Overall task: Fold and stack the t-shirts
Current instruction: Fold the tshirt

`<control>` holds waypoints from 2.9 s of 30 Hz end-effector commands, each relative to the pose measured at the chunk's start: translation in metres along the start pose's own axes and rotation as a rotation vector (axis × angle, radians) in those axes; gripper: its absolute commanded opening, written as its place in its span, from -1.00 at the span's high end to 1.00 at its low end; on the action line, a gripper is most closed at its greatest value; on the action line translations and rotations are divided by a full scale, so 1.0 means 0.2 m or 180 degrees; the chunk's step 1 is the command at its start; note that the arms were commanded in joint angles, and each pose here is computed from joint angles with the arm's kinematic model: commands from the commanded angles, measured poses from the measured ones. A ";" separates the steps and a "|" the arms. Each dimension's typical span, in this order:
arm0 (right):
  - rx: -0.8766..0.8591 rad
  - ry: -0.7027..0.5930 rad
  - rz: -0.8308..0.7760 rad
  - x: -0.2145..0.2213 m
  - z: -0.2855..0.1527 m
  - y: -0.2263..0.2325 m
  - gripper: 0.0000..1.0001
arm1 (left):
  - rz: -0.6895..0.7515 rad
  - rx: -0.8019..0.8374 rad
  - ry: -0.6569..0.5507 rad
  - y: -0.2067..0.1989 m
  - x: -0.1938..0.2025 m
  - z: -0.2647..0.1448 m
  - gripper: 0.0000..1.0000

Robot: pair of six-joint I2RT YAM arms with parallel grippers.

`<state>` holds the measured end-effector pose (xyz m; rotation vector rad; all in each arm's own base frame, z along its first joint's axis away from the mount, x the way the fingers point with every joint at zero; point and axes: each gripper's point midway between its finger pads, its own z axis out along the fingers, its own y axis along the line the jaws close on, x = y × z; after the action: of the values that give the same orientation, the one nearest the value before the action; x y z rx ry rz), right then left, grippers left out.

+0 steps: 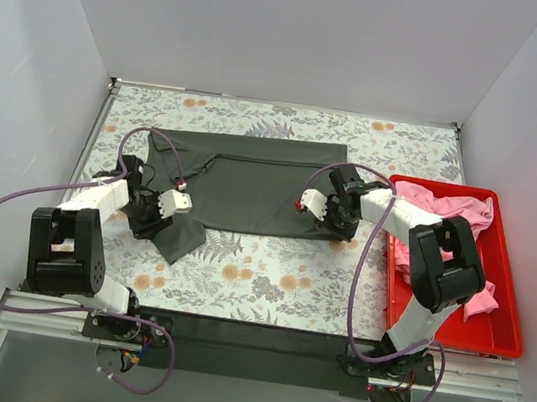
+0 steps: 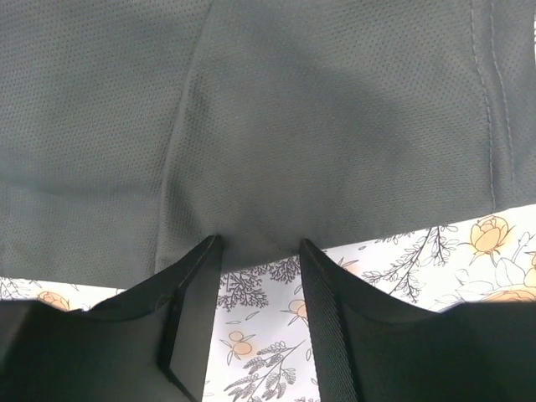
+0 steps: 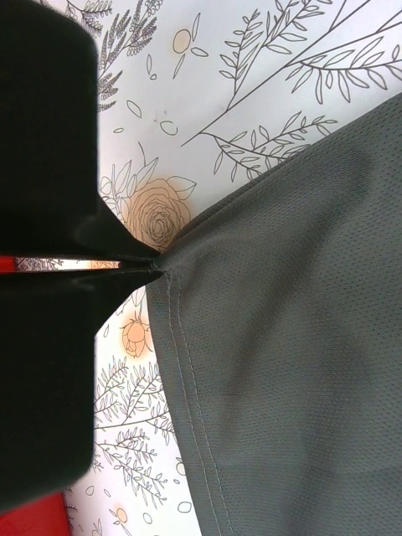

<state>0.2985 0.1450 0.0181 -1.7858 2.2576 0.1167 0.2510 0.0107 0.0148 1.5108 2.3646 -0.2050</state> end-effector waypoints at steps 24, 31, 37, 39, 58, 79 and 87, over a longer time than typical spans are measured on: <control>0.0101 -0.0242 -0.0015 -0.06 -0.28 -0.11 0.97 | -0.0145 0.0154 -0.0236 0.11 -0.18 -0.30 1.00; 0.0238 -0.0172 -0.0058 -0.08 -0.28 -0.33 0.97 | -0.0327 -0.0069 -0.0351 0.36 -0.28 -0.33 1.00; 0.0273 -0.0070 -0.0111 -0.09 -0.23 -0.47 0.97 | -0.0382 -0.0162 -0.0392 0.56 -0.35 -0.31 1.00; 0.0307 -0.0071 -0.0124 -0.11 -0.23 -0.51 0.97 | -0.0384 -0.0202 -0.0388 0.63 -0.36 -0.29 1.00; 0.0333 0.0037 -0.0156 -0.11 -0.11 -0.68 0.97 | -0.0413 -0.0269 -0.0338 0.79 -0.41 -0.14 1.00; 0.0321 0.0053 -0.0154 -0.11 -0.08 -0.70 0.97 | -0.0323 -0.0295 -0.0282 0.87 -0.46 -0.07 1.00; 0.0308 0.0078 -0.0151 -0.10 -0.07 -0.69 0.97 | -0.0277 -0.0322 -0.0277 0.89 -0.48 -0.06 1.00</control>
<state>0.4278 0.1295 0.0454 -1.7642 2.2269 -0.0010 0.4311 0.0099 0.0531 1.3218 2.3948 -0.2177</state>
